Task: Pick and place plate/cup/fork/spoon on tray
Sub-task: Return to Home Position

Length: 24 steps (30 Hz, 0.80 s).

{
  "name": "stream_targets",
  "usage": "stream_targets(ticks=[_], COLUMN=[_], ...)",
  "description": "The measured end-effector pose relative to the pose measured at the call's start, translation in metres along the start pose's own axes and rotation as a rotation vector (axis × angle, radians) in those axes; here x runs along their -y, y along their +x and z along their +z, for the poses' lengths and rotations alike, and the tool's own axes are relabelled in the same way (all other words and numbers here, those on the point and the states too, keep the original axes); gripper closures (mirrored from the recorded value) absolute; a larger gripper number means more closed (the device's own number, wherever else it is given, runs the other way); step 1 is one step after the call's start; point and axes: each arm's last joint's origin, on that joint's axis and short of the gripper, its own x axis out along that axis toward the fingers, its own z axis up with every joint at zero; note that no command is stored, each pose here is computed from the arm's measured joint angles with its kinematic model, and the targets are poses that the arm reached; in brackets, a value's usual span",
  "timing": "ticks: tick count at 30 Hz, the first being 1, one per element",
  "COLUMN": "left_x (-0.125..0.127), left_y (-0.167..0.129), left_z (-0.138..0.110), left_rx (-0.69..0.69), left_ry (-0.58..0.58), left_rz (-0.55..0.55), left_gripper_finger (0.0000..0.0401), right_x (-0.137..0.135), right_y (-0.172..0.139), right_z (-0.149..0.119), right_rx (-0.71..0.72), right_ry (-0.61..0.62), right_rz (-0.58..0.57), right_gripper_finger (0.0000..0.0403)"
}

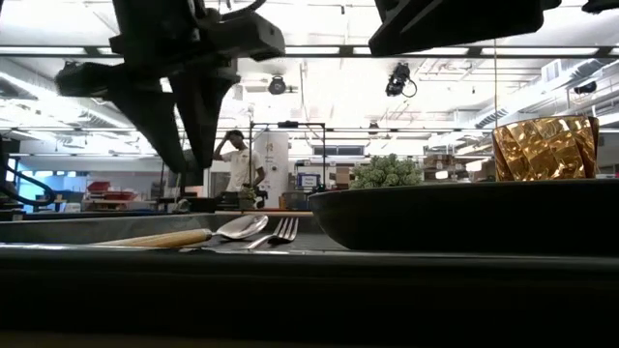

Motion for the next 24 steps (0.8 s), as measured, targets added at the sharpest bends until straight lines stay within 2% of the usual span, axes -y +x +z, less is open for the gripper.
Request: stream_targets(ticks=[5, 9, 13, 19, 24], left_x=[-0.002, -0.006, -0.019, -0.024, -0.019], left_y=[-0.010, -0.028, -0.044, -0.050, -0.049], left_z=[0.004, 0.012, 0.021, 0.031, 0.036], left_rx=[-0.019, 0.055, 0.164, 0.367, 0.554], left_ry=[0.136, 0.234, 0.315, 0.431, 0.625], left_rz=[-0.024, -0.064, -0.012, 0.055, 0.112], left_gripper_finger=[0.0268, 0.0268, 0.0269, 0.0269, 0.0269], right_x=[0.001, 0.015, 0.030, 0.041, 0.041], right_y=[-0.006, -0.023, -0.042, -0.071, -0.089], right_z=[-0.001, 0.004, 0.003, -0.001, -0.016], right_rx=[-0.022, -0.013, -0.034, -0.082, -0.006], right_ry=[-0.037, -0.018, 0.030, 0.101, 0.164], right_rz=[0.006, -0.020, -0.048, -0.137, -0.240], right_gripper_finger=[0.0275, 0.0275, 0.0275, 0.0275, 0.0275])
